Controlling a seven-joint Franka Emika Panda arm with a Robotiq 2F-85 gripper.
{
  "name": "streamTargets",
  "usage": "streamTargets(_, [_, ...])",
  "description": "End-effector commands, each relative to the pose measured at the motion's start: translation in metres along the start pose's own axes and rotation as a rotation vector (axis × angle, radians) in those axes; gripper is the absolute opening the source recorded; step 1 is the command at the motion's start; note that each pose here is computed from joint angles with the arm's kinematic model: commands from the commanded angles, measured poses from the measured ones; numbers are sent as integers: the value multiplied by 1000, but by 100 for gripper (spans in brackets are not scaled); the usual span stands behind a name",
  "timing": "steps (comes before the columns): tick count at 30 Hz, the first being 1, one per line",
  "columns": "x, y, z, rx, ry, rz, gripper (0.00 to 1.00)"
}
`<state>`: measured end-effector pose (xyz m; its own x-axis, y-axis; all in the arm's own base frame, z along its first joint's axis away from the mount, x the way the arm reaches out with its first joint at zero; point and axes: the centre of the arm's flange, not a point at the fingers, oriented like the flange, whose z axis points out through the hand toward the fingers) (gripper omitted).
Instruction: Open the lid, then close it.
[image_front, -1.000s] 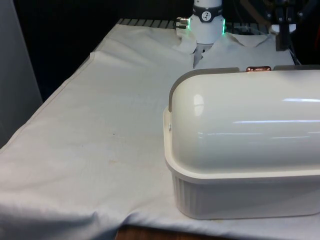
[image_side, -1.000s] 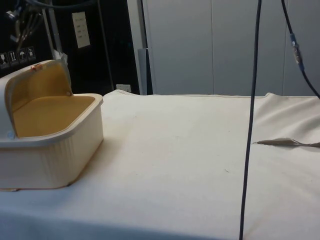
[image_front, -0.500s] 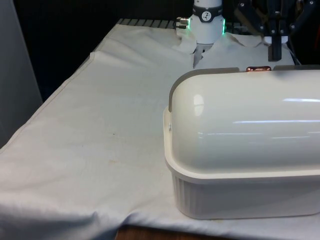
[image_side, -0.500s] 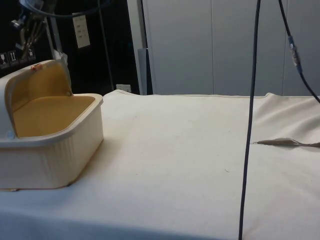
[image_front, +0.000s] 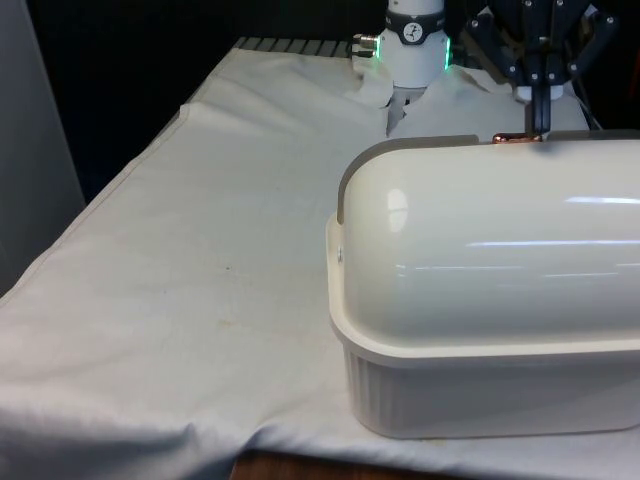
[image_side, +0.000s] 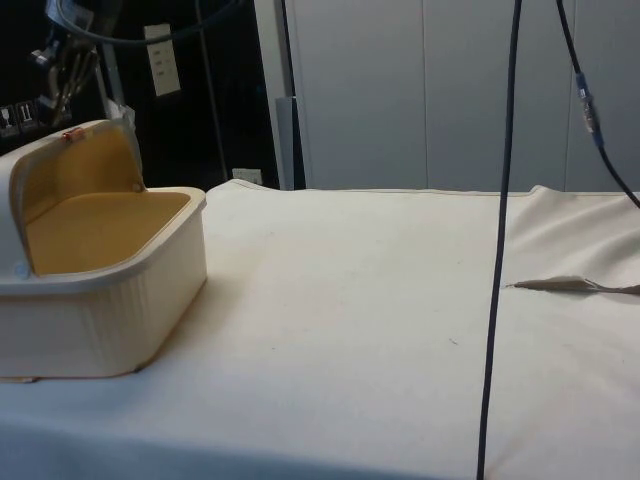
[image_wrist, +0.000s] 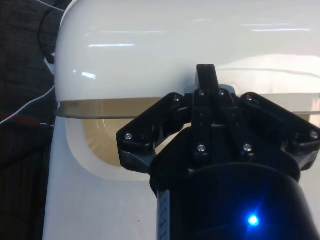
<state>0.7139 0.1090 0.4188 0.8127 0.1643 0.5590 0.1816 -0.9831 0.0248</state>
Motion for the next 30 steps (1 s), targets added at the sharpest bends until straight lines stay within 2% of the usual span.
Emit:
streamTargets(1, [-1,-1,1,6,-6,-3,0])
streamTargets(5, [-1,1,3,-1,-5,0,0])
streamTargets(10, [-4,1,5,5,-20,-6,0])
streamTargets(24, [-5,3,6,-1,-34,-4,0])
streamTargets(30, [-10,1,4,3,-57,-9,0])
